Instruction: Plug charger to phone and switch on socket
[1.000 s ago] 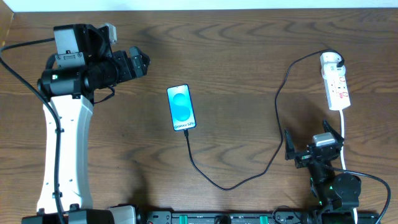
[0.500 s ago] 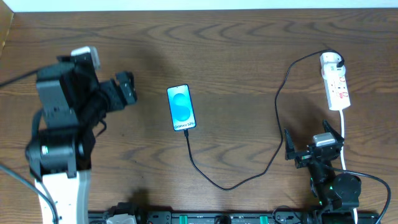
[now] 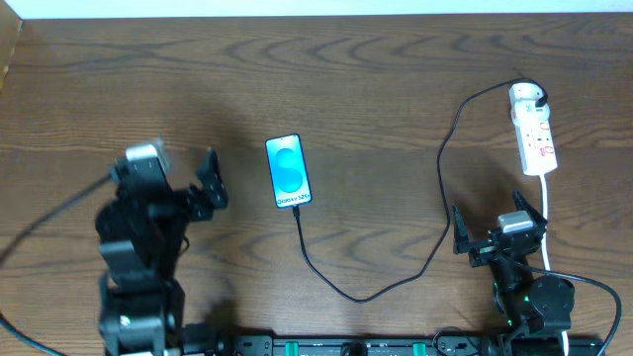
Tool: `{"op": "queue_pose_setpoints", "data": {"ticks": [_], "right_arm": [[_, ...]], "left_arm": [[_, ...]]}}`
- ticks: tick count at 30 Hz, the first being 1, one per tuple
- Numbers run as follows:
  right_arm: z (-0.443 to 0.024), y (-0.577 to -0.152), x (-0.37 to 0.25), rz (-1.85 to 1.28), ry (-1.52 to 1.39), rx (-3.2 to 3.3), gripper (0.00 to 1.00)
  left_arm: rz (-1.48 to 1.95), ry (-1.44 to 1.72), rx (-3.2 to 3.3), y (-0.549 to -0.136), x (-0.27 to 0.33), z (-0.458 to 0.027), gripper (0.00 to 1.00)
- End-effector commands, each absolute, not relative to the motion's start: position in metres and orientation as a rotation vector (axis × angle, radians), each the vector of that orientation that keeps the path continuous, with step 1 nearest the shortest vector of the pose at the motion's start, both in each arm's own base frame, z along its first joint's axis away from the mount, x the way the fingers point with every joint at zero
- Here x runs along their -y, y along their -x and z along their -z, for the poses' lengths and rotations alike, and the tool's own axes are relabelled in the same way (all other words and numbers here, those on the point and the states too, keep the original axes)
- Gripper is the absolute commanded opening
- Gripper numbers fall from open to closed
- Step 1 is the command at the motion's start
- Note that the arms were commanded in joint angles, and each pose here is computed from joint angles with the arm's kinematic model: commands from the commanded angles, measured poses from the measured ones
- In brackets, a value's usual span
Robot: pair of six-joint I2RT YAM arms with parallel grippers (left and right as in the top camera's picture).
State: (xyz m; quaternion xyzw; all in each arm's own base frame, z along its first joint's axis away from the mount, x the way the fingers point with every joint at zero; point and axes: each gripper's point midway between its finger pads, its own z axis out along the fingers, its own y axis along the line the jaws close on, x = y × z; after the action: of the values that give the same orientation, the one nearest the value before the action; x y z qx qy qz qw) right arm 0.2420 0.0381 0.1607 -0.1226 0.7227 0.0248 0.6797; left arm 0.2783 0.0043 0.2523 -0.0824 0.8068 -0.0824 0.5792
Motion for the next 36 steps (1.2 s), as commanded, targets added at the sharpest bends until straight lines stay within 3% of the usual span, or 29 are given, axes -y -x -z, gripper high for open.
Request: {"op": "queue_pose_setpoints", "data": {"ticks": [1, 36], "right_arm": [[-0.160, -0.241, -0.041, -0.056, 0.294, -1.618, 0.99], [-0.160, -0.241, -0.041, -0.056, 0.294, -1.618, 0.99]], "left_arm": [[0.180, 0.178, -1.813, -0.269, -0.004, -0.238, 0.98], [0.010, 0.097, -1.721, -0.244, -0.010, -0.137, 0.98]]}}
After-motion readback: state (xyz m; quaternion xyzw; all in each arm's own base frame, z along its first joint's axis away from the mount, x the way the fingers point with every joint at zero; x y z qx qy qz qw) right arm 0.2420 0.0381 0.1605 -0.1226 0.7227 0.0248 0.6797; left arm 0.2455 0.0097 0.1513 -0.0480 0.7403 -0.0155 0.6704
